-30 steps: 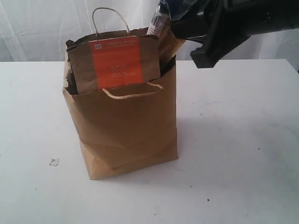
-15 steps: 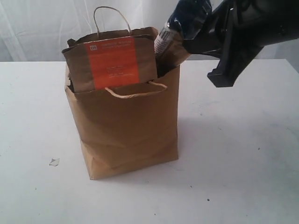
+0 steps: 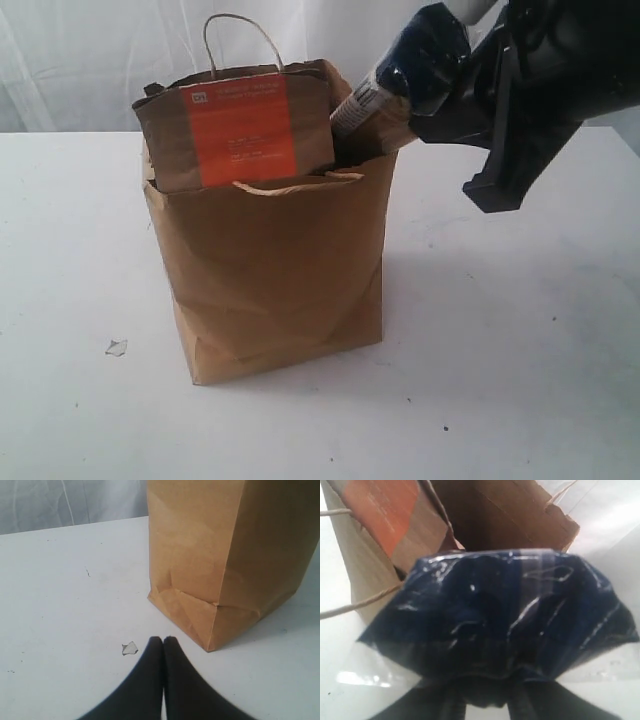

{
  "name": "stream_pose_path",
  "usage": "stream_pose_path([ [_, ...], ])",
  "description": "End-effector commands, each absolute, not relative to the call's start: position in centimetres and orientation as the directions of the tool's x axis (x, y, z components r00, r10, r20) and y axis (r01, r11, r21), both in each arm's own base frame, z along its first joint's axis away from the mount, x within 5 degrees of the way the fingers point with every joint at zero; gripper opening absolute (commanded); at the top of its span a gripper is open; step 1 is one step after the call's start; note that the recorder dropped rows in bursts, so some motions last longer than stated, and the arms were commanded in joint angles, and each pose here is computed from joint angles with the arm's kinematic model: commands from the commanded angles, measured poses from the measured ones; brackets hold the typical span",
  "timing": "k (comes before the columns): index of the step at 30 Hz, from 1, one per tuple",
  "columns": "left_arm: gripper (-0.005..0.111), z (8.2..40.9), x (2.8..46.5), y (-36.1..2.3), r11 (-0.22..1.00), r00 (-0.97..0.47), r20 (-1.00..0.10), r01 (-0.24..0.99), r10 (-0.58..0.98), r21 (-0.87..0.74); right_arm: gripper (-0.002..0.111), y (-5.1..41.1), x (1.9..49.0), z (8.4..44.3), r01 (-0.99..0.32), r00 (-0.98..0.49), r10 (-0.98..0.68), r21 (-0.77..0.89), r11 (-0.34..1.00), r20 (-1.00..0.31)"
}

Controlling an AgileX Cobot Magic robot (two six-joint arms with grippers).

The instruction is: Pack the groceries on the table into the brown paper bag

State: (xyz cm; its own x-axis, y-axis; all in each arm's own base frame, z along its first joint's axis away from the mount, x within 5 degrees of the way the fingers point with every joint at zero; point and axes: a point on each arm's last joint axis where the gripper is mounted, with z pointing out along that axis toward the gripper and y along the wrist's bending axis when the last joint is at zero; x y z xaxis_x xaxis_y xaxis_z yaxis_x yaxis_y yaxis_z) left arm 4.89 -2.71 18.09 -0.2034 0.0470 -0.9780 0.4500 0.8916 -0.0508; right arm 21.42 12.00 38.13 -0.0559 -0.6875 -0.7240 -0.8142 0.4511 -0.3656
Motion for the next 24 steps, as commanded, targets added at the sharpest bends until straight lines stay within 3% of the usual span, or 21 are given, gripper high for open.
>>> stream_pose_path([
  [1, 0.000, 18.0, 4.9, -2.7, 0.893, -0.203, -0.978, 0.447, 0.042, -0.055, 0.000, 12.0, 21.5, 38.5, -0.802, -0.057, -0.665, -0.362, 0.475, -0.745],
  [12, 0.000, 18.0, 4.9, -2.7, 0.893, -0.203, -0.978, 0.447, 0.042, -0.055, 0.000, 12.4, 21.6, 41.0, -0.749, 0.022, -0.566, -0.389, 0.537, -0.824],
  [24, 0.000, 18.0, 4.9, -2.7, 0.893, -0.203, -0.978, 0.447, 0.042, -0.055, 0.000, 16.3, 22.9, 42.3, -0.795, 0.105, -0.552, -0.403, 0.454, -0.827],
])
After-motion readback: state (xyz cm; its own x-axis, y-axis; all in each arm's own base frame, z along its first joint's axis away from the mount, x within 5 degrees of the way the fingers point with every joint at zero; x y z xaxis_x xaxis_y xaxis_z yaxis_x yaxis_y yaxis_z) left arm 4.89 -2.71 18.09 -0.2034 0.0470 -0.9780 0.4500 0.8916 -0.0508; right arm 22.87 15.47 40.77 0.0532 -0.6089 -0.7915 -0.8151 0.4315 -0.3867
